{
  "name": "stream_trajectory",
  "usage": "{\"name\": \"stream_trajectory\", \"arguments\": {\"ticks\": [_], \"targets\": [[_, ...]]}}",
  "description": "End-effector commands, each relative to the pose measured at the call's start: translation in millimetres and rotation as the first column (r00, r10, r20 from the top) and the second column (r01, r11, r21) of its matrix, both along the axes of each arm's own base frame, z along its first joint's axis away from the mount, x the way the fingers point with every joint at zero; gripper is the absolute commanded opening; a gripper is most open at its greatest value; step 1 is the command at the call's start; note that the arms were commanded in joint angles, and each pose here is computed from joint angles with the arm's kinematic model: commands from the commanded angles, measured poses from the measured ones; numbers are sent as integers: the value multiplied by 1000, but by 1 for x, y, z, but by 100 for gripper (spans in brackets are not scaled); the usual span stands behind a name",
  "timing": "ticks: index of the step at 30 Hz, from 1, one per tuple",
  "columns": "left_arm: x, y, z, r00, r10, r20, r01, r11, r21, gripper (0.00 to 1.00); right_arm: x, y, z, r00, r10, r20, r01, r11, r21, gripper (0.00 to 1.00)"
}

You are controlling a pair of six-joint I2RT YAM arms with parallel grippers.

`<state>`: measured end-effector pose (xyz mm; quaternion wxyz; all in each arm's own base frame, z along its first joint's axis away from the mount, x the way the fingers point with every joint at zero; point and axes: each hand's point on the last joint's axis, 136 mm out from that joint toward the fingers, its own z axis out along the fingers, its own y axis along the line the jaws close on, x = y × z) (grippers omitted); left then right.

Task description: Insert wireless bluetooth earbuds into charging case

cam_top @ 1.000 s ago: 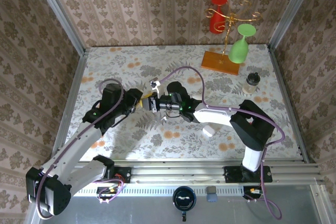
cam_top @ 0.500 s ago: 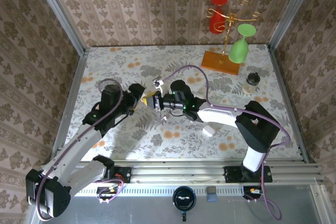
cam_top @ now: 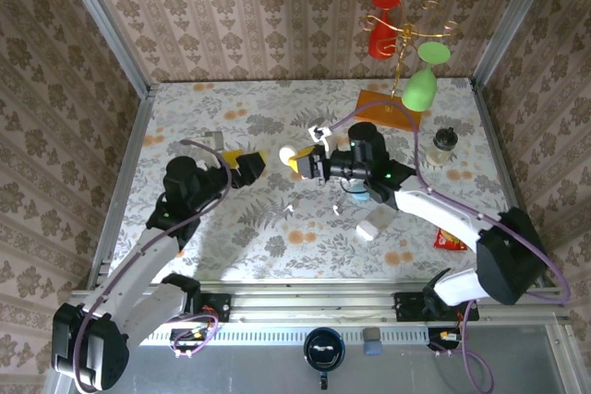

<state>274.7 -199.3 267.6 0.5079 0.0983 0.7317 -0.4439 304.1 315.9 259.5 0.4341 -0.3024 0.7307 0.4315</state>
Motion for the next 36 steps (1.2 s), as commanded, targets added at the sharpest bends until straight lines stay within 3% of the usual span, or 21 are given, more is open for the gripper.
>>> {"name": "stream_trajectory", "arguments": {"ticks": [1, 5, 9, 16, 20, 27, 36], "targets": [[-42, -29, 29, 897, -230, 377, 187, 971, 147, 97, -38, -10, 7, 987, 162, 15, -161, 986, -52, 0], [-78, -54, 27, 771, -411, 487, 323, 911, 258, 90, -66, -15, 19, 957, 283, 66, -277, 956, -94, 0], [-102, -65, 28, 673, -513, 533, 412, 858, 306, 83, -80, -17, 26, 928, 357, 106, -346, 932, -110, 0], [-123, -73, 33, 598, -598, 534, 523, 796, 305, 67, -93, -15, 32, 889, 432, 152, -420, 901, -106, 0], [-125, -75, 35, 593, -612, 524, 546, 783, 297, 61, -96, -15, 35, 877, 451, 166, -439, 893, -104, 0], [-111, -74, 31, 653, -557, 513, 486, 828, 279, 64, -109, -16, 41, 849, 497, 181, -488, 868, -94, 0], [-118, -81, 35, 626, -598, 500, 562, 791, 242, 50, -104, -13, 44, 853, 484, 196, -475, 875, -95, 0]]}}
